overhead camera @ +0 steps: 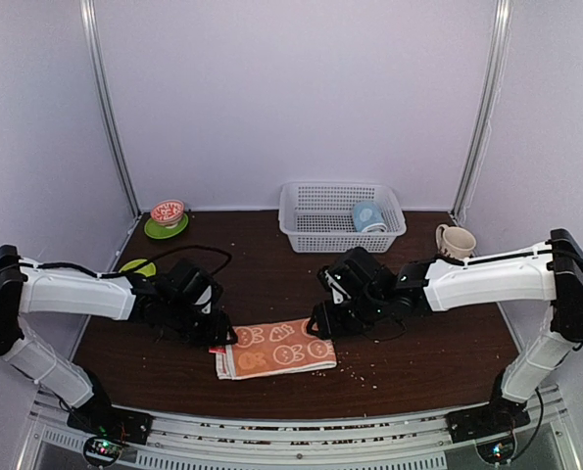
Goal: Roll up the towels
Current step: Move the towel to the center of the board.
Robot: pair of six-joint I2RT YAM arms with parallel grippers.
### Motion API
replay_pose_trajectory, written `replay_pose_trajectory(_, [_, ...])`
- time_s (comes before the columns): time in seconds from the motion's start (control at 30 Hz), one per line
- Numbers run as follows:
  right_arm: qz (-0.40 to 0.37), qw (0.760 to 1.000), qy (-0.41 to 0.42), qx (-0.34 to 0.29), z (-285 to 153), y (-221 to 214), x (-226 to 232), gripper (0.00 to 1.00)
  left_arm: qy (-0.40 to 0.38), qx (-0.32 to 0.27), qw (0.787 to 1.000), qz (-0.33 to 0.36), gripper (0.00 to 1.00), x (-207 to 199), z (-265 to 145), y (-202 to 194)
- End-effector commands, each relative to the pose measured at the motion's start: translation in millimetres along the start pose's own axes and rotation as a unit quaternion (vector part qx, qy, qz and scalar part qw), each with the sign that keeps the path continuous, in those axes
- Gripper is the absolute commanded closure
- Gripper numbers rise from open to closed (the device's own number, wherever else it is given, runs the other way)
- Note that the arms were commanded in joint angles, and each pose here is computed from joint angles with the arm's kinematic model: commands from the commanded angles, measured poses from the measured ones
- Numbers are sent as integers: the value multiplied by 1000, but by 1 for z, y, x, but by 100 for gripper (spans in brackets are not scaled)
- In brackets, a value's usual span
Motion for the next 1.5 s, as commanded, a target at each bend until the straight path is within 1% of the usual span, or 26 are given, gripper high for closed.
replay_pose_trajectory(0.0, [-9,1000,17,-18,-11,7,7,49,-24,-6,1000,-5,57,-8,6,6])
replay_pose_trajectory(0.17, [-8,1000,16,-17,-11,8,4,51,-14,4,1000,-4,69,-6,11,5])
replay_pose_trajectory(0.37, [-7,1000,16,-16,-11,8,4,53,6,-1,1000,-8,95,0,6,3])
replay_pose_trajectory(0.4, [-7,1000,17,-15,-11,8,4,53,7,-5,1000,-7,98,-1,3,5])
replay_pose_trajectory(0.43, [-7,1000,17,-15,-10,7,4,53,8,-8,1000,-6,100,-2,-1,6])
replay_pose_trajectory(0.6, [-5,1000,16,-7,-5,6,3,53,3,-24,1000,0,100,-9,-21,13])
replay_pose_trajectory(0.73, [-3,1000,14,-1,0,4,2,51,4,-27,1000,6,100,-12,-30,15])
replay_pose_trajectory(1.0, [14,999,-18,25,16,-6,-12,51,24,-6,1000,11,100,-4,-28,8])
replay_pose_trajectory(1.2, [18,998,-43,37,26,-10,-20,50,52,-1,999,13,100,8,-28,5])
replay_pose_trajectory(1.27, [19,998,-48,42,30,-12,-23,51,60,6,998,14,100,13,-23,3])
replay_pose_trajectory(1.47, [20,995,-69,62,40,-19,-32,62,83,24,996,10,100,28,-6,-5])
Point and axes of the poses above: each gripper's point midway between its finger pads, its own z axis out along the fingers, its own x axis along the line the jaws close on, y = z × x, the point moved 6 cm from there along -z, back along the fingers, and after that the axes turned 5 degrees about z, right-handed, at the moved point
